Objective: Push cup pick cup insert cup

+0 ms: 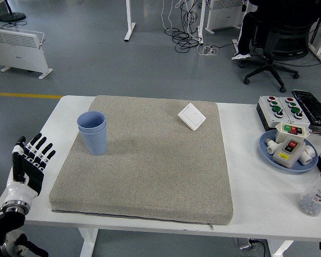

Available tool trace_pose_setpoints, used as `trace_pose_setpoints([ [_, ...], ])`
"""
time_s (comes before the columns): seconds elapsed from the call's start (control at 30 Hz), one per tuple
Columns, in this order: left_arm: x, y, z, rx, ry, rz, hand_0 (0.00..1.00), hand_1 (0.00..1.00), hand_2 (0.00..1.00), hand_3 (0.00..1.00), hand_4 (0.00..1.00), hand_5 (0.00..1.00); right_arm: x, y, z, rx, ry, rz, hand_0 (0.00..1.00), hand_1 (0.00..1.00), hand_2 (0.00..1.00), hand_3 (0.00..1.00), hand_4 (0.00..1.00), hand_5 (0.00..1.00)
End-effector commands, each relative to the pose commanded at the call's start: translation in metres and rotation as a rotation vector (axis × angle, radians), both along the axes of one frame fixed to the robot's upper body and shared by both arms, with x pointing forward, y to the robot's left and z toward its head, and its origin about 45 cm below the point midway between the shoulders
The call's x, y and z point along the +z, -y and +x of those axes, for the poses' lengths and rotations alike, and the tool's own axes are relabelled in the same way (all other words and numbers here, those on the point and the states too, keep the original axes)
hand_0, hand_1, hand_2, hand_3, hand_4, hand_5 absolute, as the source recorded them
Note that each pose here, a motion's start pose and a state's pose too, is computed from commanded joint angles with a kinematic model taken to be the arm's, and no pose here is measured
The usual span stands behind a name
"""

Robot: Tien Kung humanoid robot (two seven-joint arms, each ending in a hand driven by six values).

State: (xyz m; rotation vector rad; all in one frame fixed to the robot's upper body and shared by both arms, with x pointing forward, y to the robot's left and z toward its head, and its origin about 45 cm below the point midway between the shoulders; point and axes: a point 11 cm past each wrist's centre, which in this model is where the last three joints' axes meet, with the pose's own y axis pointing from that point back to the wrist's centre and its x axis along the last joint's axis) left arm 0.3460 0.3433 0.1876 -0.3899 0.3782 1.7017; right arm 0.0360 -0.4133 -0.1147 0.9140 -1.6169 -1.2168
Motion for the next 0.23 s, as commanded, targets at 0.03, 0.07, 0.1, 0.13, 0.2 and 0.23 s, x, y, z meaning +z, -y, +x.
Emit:
trace_pose_setpoints([
  [0.03,-0.0001,-0.0003,0.0000,0.001,0.000,0.000,0.830,0.843,0.907,0.821,0.576,0.998,0.0000,0.0000,0.0001,0.000,0.000,0.000,0.691,0.593,0.610,0.547,0.110,0.467],
  [0.07,-0.0001,-0.0005,0.0000,0.002,0.000,0.000,0.830,0.843,0.907,0.821,0.576,0.998,0.0000,-0.0001,0.0002,0.000,0.000,0.000,0.691,0.593,0.610,0.547,0.110,0.467],
  [0.1,-0.0002,-0.0007,-0.0001,0.003,0.000,0.000,0.830,0.843,0.907,0.821,0.576,0.998,0.0000,0.0000,0.0003,0.000,0.001,0.000,0.691,0.593,0.610,0.547,0.110,0.467],
  [0.13,-0.0002,-0.0007,-0.0001,0.003,0.000,0.000,0.829,0.843,0.907,0.821,0.575,0.998,0.0000,0.0000,0.0004,0.001,0.001,0.000,0.691,0.593,0.611,0.547,0.110,0.464],
  [0.2,0.0000,-0.0011,-0.0001,0.004,0.000,0.001,0.829,0.843,0.907,0.821,0.575,0.998,0.0000,-0.0001,0.0004,0.000,0.001,0.000,0.691,0.593,0.611,0.547,0.110,0.464],
  [0.23,0.0001,-0.0012,-0.0001,0.004,0.000,0.001,0.829,0.843,0.907,0.821,0.575,0.998,0.0000,-0.0001,0.0004,0.000,0.001,0.000,0.691,0.593,0.611,0.547,0.110,0.464],
])
